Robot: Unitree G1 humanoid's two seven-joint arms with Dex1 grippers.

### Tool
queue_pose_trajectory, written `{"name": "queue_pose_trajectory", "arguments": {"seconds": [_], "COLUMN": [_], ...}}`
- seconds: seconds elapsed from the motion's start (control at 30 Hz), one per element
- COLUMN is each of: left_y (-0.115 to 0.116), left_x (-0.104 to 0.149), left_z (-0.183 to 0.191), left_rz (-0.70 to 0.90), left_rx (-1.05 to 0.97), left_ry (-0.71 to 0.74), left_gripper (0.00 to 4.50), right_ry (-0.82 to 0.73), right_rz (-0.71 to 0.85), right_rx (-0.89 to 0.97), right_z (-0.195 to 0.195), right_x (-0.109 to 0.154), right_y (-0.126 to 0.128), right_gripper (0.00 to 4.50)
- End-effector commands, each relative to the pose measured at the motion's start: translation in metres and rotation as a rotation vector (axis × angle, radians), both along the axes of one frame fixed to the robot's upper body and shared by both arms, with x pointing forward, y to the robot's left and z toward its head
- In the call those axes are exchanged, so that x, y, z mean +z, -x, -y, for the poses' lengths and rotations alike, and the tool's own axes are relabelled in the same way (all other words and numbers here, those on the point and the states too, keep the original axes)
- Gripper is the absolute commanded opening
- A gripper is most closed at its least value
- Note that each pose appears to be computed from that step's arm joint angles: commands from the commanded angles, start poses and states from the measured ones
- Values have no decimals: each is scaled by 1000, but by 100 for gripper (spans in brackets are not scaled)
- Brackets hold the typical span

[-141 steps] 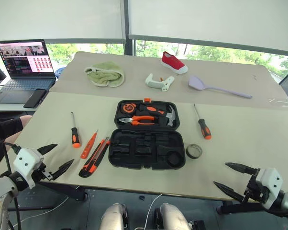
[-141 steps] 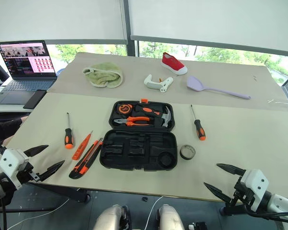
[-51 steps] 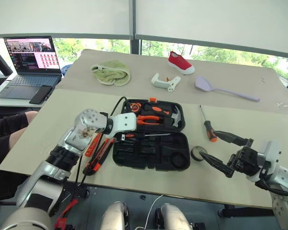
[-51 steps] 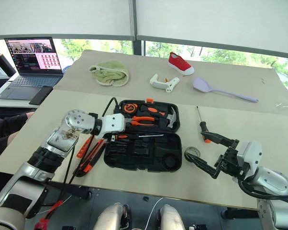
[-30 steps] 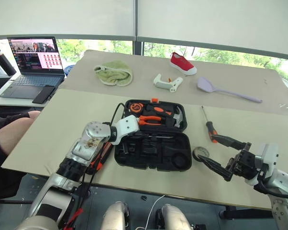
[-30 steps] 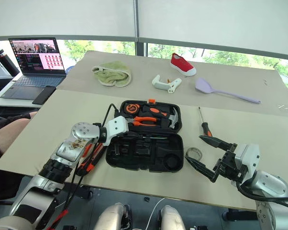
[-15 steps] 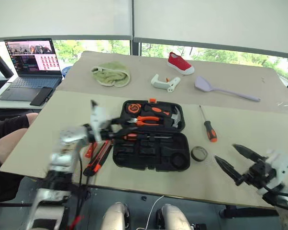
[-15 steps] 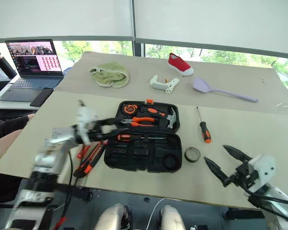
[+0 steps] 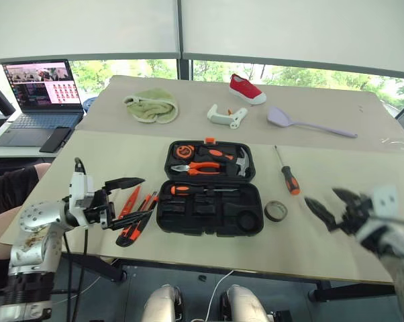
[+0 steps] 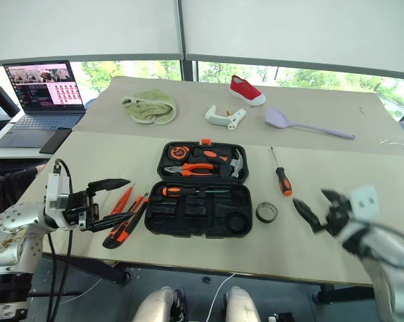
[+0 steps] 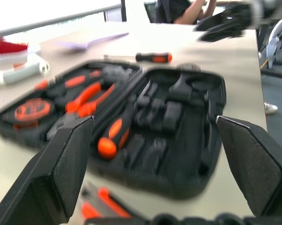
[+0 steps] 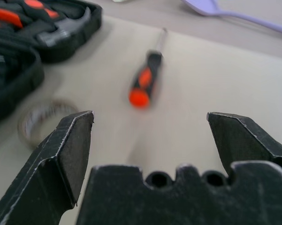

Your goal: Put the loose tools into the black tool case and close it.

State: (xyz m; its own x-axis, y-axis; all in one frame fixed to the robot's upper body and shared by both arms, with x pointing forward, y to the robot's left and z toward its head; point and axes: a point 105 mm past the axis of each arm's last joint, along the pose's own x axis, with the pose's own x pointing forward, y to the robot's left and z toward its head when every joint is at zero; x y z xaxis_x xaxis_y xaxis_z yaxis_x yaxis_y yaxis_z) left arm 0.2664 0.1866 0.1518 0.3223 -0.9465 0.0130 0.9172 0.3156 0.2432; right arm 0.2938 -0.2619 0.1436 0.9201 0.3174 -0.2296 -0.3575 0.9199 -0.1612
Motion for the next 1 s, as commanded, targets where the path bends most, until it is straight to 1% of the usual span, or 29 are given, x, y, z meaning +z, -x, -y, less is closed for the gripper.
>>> {"name": "queue_pose_trajectory", "arguments": {"seconds": [0.03, 0.2, 0.27, 0.3, 0.33, 0.37, 0.43, 0.47, 0.5, 0.53, 0.57, 0.63, 0.7, 0.73, 0.77, 0.8, 0.83, 0.87, 0.9, 0.93, 1.0], "left_y": [0, -1, -2, -3, -2, -2, -1, 0, 0, 1, 2, 3, 3, 3, 4, 5, 7, 9, 11, 13, 15], "left_x": [8, 5, 4, 4, 4, 4, 5, 5, 4, 4, 4, 6, 10, 12, 13, 14, 15, 16, 15, 12, 5], "left_z": [9, 13, 15, 16, 17, 18, 18, 17, 17, 16, 16, 17, 16, 15, 15, 15, 14, 12, 10, 6, -2], "left_rz": [53, 51, 57, 58, 60, 62, 63, 63, 62, 62, 61, 64, 66, 56, 48, 31, 16, 0, -13, -18, -28], "left_rx": [-20, -24, -25, -27, -33, -37, -40, -40, -39, -40, -40, -31, -16, -7, -3, -4, 0, 3, 8, 23, 60], "left_ry": [16, 19, 20, 21, 19, 18, 18, 18, 18, 17, 17, 38, 70, 87, 96, 106, 122, 131, 127, 117, 90], "left_gripper": [447, 447, 450, 450, 450, 450, 450, 450, 450, 450, 450, 450, 450, 450, 450, 450, 450, 450, 450, 450, 450], "right_ry": [57, 96, 113, 125, 150, 163, 150, 145, 148, 155, 158, 160, 139, 126, 119, 134, 161, 181, 202, 238, 340], "right_rz": [-181, -305, -330, -344, -359, -366, -375, -382, -386, -385, -371, -320, -178, -65, 11, 149, 260, 333, 360, 335, 268], "right_rx": [-41, -80, -121, -126, -130, -139, -149, -150, -157, -165, -175, -191, -152, -101, -67, 10, 167, 344, 526, 714, 936], "right_z": [-3, -5, -4, -4, -2, 0, 4, 5, 8, 12, 16, 22, 20, 13, 9, 0, -21, -45, -69, -95, -127], "right_x": [-9, -18, -22, -24, -26, -26, -24, -24, -24, -23, -22, -14, 6, 24, 36, 57, 74, 84, 86, 80, 66], "right_y": [-31, -56, -68, -71, -72, -72, -72, -71, -69, -67, -67, -68, -75, -79, -80, -81, -75, -64, -52, -40, -31], "right_gripper": [450, 450, 397, 384, 344, 317, 234, 212, 171, 144, 106, 101, 101, 101, 101, 101, 101, 101, 101, 101, 101]}}
